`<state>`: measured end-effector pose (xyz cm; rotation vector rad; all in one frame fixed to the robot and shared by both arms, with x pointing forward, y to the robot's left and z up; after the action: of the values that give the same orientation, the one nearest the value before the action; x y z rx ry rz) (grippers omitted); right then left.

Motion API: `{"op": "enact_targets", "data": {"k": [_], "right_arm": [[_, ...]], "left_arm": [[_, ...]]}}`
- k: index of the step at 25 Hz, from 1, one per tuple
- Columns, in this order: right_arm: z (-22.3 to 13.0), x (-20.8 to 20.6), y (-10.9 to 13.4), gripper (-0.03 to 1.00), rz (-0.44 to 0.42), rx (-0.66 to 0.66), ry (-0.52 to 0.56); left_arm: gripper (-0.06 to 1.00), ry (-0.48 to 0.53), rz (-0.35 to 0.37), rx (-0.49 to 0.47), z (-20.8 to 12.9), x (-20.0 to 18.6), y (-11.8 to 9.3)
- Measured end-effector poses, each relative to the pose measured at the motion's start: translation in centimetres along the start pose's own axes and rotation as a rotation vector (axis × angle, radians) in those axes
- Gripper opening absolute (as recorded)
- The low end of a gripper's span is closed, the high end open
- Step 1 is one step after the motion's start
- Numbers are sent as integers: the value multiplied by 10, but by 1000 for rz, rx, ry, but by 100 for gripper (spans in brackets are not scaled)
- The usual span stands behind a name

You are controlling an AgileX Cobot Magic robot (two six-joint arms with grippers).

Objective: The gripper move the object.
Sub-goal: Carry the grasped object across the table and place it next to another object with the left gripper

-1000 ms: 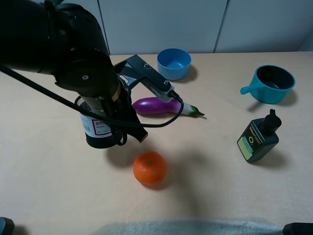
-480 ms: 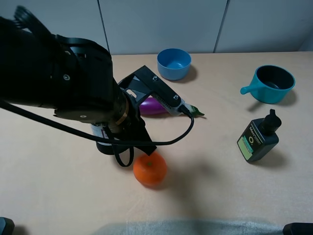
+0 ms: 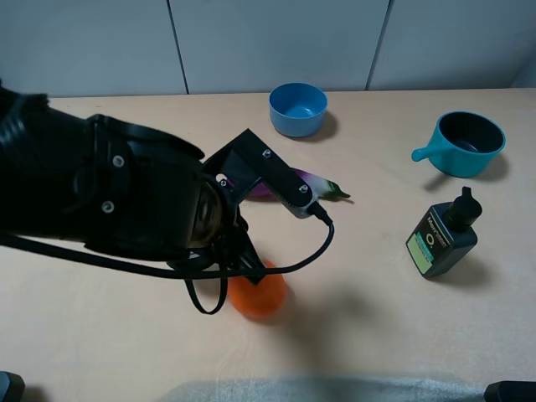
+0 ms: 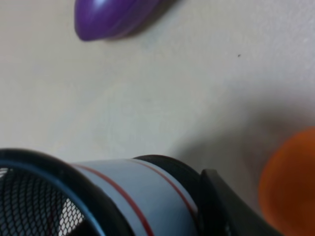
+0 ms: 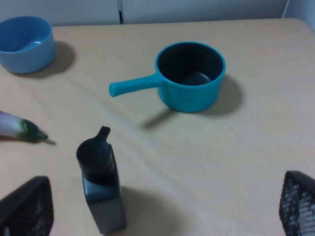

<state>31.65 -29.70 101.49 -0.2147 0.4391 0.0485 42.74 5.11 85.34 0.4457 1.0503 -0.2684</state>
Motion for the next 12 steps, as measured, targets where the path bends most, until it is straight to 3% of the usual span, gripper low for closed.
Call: {"op": "enact_targets", "data": {"k": [12], "right_arm": [[0, 0, 0, 69, 0, 0, 0]], "left_arm": [[30, -32, -20, -31, -16, 14, 3]]}}
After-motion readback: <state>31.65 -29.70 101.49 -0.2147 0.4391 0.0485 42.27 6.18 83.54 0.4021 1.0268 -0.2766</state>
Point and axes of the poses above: a point on each arm's last joint axis where the gripper is mounted, x pointing out along that axis toward the gripper, y along the wrist's bending axis when the last joint is at zero, z = x × y, the point moved 9 cm from there along x, pointing out along that axis toward the gripper, and after that the axes turned 13 degrees about -x, right-handed, at the moved point
